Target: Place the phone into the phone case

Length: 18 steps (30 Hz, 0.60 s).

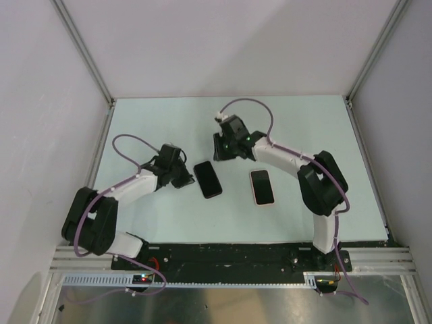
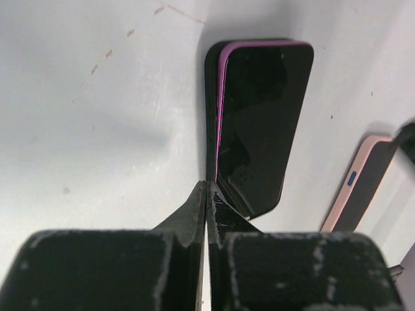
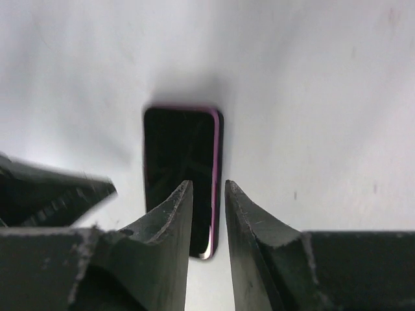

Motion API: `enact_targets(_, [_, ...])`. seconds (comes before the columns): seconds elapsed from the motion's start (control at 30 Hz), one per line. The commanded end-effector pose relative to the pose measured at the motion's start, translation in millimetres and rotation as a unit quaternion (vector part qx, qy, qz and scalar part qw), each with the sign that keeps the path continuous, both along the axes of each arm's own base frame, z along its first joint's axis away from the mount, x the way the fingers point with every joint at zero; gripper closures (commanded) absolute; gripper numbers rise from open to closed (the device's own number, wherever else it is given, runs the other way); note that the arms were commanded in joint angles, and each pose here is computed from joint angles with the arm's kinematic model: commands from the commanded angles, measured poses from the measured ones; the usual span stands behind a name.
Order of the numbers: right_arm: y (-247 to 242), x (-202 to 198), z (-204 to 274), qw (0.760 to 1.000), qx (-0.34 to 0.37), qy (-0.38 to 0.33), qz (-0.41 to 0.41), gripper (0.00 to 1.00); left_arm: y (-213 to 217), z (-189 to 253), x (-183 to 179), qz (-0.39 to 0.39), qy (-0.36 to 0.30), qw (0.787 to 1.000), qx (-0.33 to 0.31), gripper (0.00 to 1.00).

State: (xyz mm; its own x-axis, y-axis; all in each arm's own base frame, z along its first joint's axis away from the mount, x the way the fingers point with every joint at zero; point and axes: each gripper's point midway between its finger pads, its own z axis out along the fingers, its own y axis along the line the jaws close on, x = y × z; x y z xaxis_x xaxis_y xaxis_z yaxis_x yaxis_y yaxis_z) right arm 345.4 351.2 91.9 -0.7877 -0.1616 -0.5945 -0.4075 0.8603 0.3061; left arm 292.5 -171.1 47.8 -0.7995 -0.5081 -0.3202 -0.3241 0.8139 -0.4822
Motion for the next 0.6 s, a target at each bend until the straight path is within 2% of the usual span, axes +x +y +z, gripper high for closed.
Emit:
enact_targets(0.0, [44.5, 48.6, 34.1, 0.994, 0.094, -0.032, 0.044, 0.70, -3.8, 7.3, -22.9, -0.024, -0.013, 1.000, 0.001, 0.98])
enact_targets(0.27, [84.3, 93.9, 7.9, 0.978, 0.189, 0.045, 0.081, 0.71, -30.3, 9.3, -61.9, -0.058, -0.006, 0.998, -0.026, 1.00])
enact_targets(0.57, [95.7, 81.1, -33.0, 0.964, 0.211, 0.119, 0.106, 0.71, -65.1, -4.0, -83.2, -0.100, 0.027, 0.994, -0.022, 1.00])
